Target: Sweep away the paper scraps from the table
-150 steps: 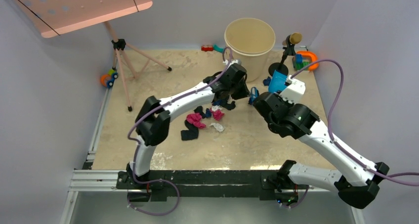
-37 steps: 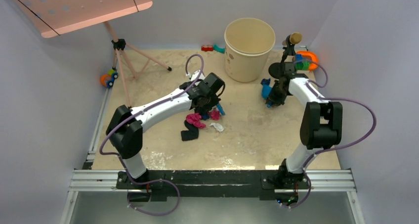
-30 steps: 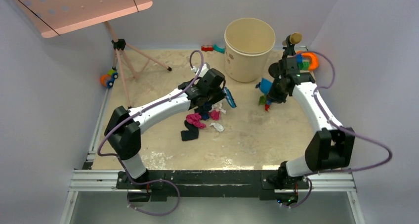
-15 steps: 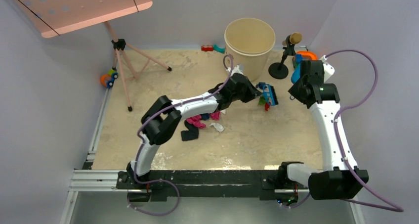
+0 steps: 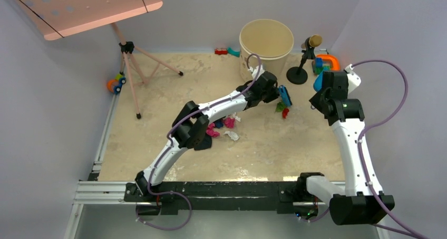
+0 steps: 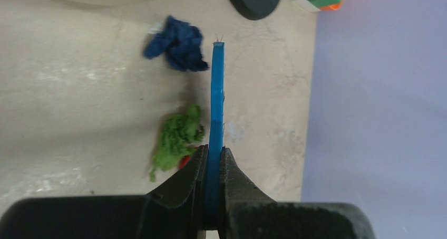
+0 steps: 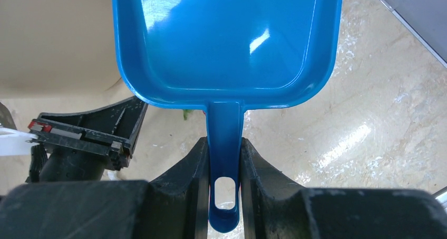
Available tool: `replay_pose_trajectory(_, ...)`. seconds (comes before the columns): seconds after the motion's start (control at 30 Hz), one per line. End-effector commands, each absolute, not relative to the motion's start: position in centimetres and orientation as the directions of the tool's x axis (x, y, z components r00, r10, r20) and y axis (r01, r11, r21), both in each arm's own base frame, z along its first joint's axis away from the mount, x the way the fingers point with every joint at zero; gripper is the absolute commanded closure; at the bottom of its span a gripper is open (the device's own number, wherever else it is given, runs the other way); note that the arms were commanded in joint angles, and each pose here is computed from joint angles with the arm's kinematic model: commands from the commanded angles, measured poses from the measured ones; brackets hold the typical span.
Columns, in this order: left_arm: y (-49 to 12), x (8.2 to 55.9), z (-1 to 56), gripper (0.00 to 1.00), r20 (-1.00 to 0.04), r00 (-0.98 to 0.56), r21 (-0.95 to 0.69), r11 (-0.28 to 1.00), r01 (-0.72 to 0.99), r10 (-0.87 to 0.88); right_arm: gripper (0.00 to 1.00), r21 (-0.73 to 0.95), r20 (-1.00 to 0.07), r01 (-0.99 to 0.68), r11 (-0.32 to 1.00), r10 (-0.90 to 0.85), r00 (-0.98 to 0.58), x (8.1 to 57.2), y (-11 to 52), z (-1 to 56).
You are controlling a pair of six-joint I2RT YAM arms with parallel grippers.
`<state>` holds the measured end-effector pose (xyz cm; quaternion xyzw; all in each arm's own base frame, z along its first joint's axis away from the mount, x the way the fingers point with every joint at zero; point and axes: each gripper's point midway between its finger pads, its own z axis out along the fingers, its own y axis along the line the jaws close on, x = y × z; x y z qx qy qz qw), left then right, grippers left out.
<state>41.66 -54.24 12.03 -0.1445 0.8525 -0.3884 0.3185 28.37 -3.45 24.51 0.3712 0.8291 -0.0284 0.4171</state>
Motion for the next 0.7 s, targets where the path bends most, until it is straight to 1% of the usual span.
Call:
replay_pose_trajectory(0.0, -51.1, 42.9, 11.1, 1.0, -0.446, -0.717, -0.678, 0.725, -0.12, -0.536, 1.0, 0.3, -0.744, 0.646, 0.702, 0.595, -0.302, 28.3, -4.0, 26.4)
replay_pose_trajectory(0.1, -49.0, 42.7, 10.6, 1.0, -0.444, -0.707, -0.625, 0.756, -0.195, -0.55, 1.0, 0.306, -0.746, 0.645, 0.7, 0.597, -0.294, 28.1, -4.0, 26.6)
replay_pose_trajectory(0.2, -46.4, 41.3, 10.0, 1.0, -0.436, -0.718, -0.544, 0.795, -0.269, -0.542, 1.0, 0.303, -0.746, 0.648, 0.699, 0.597, -0.296, 27.9, -4.1, 26.6)
replay_pose_trajectory(0.37, -40.0, 37.1, 10.5, 1.0, -0.435, -0.726, -0.408, 0.835, -0.369, -0.533, 1.0, 0.294, -0.742, 0.653, 0.697, 0.598, -0.304, 27.7, -4.1, 26.3)
replay_pose_trajectory(0.47, -36.0, 34.9, 12.3, 1.0, -0.468, -0.689, -0.409, 0.827, -0.386, -0.553, 1.0, 0.289, -0.742, 0.658, 0.695, 0.598, -0.305, 27.7, -4.2, 25.9)
replay_pose_trajectory(0.53, -34.7, 34.2, 13.5, 1.0, -0.504, -0.674, -0.446, 0.831, -0.333, -0.54, 1.0, 0.291, -0.74, 0.655, 0.697, 0.598, -0.308, 27.8, -4.1, 25.7)
replay_pose_trajectory(0.67, -35.2, 34.1, 18.7, 1.0, -0.551, -0.664, -0.536, 0.824, -0.181, -0.505, 1.0, 0.28, -0.741, 0.653, 0.704, 0.591, -0.319, 27.9, -4.1, 25.3)
